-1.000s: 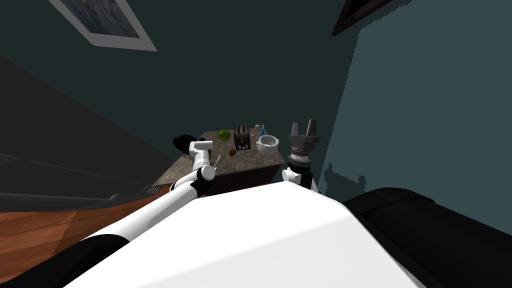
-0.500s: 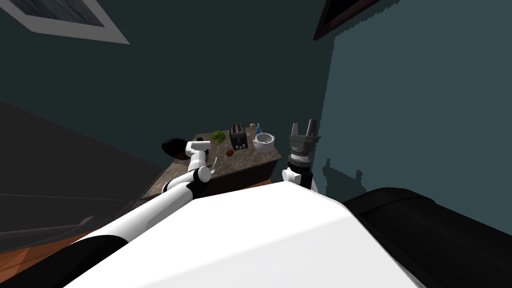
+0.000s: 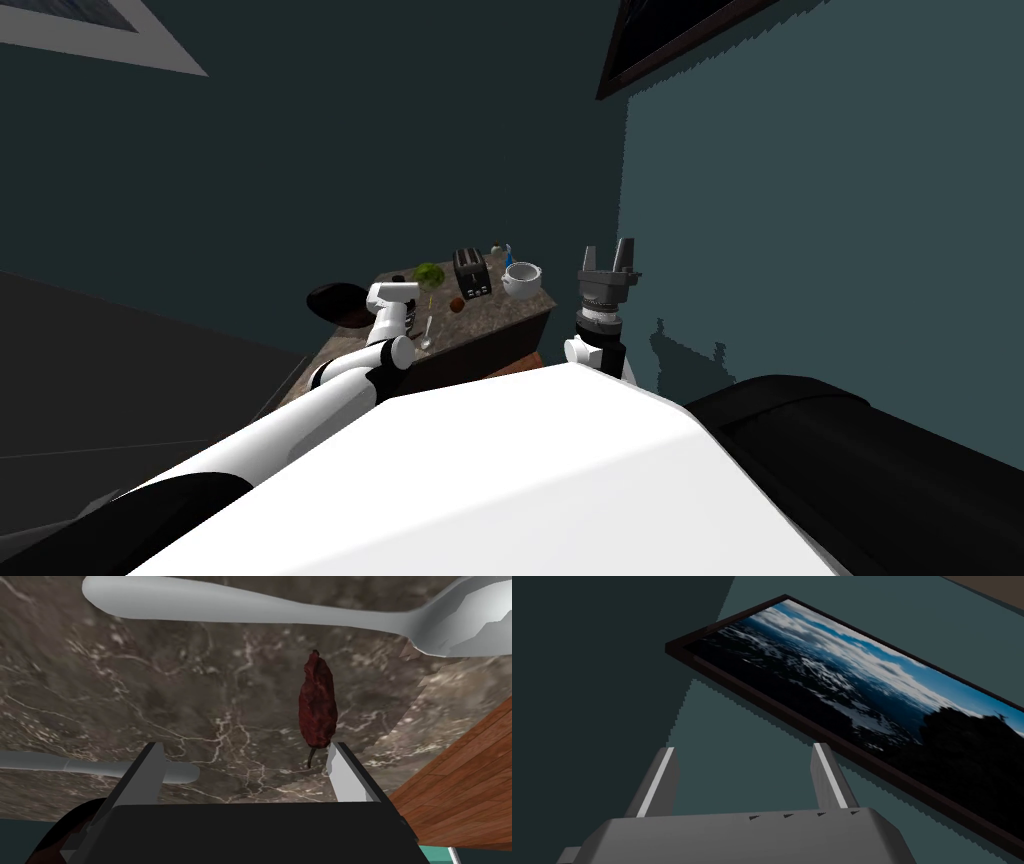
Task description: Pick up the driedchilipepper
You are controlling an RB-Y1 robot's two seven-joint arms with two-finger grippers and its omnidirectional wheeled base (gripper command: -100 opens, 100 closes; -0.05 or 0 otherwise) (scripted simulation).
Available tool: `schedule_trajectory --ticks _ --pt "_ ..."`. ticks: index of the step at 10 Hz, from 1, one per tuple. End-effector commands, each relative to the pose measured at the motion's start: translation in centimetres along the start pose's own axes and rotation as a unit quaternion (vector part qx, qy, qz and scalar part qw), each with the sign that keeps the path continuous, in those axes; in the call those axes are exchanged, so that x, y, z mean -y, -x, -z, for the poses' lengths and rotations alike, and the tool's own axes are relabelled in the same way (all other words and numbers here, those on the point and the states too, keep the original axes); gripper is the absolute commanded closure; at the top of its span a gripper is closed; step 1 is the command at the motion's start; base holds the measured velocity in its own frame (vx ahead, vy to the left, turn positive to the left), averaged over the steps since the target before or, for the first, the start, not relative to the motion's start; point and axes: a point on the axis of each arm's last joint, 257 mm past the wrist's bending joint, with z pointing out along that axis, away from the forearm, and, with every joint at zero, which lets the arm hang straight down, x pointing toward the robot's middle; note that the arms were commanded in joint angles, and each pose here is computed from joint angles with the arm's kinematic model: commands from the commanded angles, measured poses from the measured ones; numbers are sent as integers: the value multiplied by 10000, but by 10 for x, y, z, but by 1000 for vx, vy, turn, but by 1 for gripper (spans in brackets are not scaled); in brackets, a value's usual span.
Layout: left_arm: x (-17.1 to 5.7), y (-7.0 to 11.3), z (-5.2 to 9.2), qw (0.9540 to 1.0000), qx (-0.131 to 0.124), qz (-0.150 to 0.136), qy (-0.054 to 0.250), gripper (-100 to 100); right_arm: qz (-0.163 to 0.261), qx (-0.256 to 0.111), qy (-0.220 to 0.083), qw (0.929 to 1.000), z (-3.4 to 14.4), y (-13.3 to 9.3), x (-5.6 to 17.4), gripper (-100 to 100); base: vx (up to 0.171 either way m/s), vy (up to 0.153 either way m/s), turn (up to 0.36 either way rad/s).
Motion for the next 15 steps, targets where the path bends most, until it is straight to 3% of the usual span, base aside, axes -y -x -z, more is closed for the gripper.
schedule_trajectory --ticks 1,2,4,5,7,8,10,11,12,14,15 --pt "0 -3 0 9999 -51 129 -3 -100 0 0 0 10000 0 0 0 0 -6 15 37" --pt "-7 15 -6 9995 65 288 130 -100 0 0 0 10000 0 0 0 0 -84 82 -339" --pt "-5 3 -4 9989 -66 453 99 -100 -1 0 0 10000 0 0 0 0 -72 84 -222" --pt "-14 23 -11 9979 87 591 252 -100 0 0 0 10000 0 0 0 0 -79 80 -427" --pt "-12 10 -10 9968 -63 759 232 -100 0 0 0 10000 0 0 0 0 -64 82 -146" --pt "-23 31 -16 9954 108 871 397 -100 0 0 0 10000 0 0 0 0 -103 116 -273" --pt "-22 18 -15 9936 -42 1058 394 -100 0 -1 0 10000 0 0 0 0 -88 79 -246" --pt "-22 18 -15 9931 -40 1107 394 -100 0 0 -1 10000 0 0 0 0 -7 -3 58" --pt "-33 38 -22 9902 120 1269 568 -100 0 0 -1 10000 0 0 0 0 -81 58 -324" --pt "-33 27 -22 9878 7 1442 581 -100 0 0 0 10000 0 0 0 0 -83 57 -237" --pt "-47 49 -28 9842 208 1585 762 -100 1 0 -1 10000 0 0 0 0 -138 79 -346"
